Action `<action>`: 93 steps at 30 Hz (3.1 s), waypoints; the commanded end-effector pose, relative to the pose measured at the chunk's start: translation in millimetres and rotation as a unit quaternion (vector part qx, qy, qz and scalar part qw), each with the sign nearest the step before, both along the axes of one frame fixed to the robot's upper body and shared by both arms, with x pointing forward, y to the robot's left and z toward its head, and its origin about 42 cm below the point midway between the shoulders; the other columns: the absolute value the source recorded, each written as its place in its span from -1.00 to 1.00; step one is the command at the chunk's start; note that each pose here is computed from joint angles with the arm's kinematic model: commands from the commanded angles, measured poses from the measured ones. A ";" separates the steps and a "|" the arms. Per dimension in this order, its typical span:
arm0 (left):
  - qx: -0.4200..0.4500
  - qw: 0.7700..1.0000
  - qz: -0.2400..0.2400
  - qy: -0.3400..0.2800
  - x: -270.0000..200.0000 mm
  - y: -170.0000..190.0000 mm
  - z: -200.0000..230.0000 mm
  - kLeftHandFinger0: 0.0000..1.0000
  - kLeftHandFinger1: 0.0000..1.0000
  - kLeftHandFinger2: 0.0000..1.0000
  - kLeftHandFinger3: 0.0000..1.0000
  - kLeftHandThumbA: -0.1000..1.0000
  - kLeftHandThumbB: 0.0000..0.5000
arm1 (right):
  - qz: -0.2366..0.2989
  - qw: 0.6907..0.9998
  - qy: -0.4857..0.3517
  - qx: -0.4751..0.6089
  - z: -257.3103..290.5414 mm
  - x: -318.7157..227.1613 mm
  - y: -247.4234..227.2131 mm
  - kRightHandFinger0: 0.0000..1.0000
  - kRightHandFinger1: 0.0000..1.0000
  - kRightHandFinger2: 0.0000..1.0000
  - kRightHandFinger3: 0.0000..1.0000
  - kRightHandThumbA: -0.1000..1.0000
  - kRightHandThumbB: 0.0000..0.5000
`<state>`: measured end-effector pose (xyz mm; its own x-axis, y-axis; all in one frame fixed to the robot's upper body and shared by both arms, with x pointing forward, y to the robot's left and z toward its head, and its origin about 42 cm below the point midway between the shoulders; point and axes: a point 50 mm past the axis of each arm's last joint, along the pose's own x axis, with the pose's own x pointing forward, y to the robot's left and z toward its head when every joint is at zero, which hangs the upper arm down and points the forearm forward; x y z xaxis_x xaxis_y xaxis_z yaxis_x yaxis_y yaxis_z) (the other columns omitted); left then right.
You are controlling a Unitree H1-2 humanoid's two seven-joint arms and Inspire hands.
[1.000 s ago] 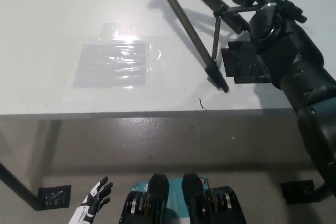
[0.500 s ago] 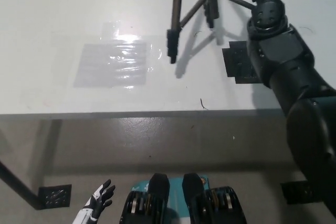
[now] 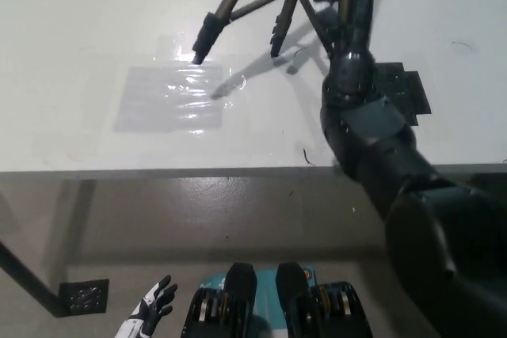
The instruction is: A tripod lies near the right hand side of the table and the robot grab a leg of the tripod using its right hand and put it up right.
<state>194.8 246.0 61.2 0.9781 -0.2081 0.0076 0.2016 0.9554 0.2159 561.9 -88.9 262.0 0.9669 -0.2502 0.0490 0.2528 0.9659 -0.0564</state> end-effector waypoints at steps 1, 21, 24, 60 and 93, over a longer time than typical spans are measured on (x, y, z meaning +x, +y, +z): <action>0.006 0.999 -0.015 -0.030 1.1 0.2 9.2 1.00 1.00 1.00 1.00 1.00 0.47 | -0.002 0.999 -0.032 0.006 -19.1 -12.7 11.3 -1.00 -0.97 -0.22 -0.31 -1.00 -0.46; 0.009 0.999 -0.019 -0.034 4.1 0.2 8.7 1.00 1.00 1.00 1.00 1.00 0.43 | 0.071 0.947 -0.088 -0.302 -105.4 -55.5 -5.5 -1.00 -0.51 0.36 0.28 -1.00 -0.44; 0.005 0.999 -0.019 -0.030 3.1 -0.6 8.5 1.00 1.00 1.00 1.00 1.00 0.44 | 0.081 0.950 -0.071 -0.294 -107.0 -54.5 -5.9 -0.78 -0.13 0.63 0.46 -0.74 -0.38; 0.019 1.000 -0.014 -0.011 -3.9 4.2 1.7 1.00 1.00 1.00 1.00 1.00 0.58 | 0.345 0.842 -0.378 0.168 174.0 -102.6 -98.6 1.00 1.00 1.00 1.00 0.75 1.00; 0.004 1.000 -0.023 -0.004 -2.7 1.1 -2.8 1.00 1.00 1.00 1.00 1.00 0.43 | 0.342 0.815 -0.467 0.008 19.8 -407.2 -100.0 1.00 1.00 1.00 1.00 0.95 0.99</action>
<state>196.3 240.8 55.7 0.9734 -0.2286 -0.0129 0.2261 0.9513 0.2094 319.7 -254.3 189.4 0.9060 -0.0293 0.4222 0.0042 0.9982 0.0603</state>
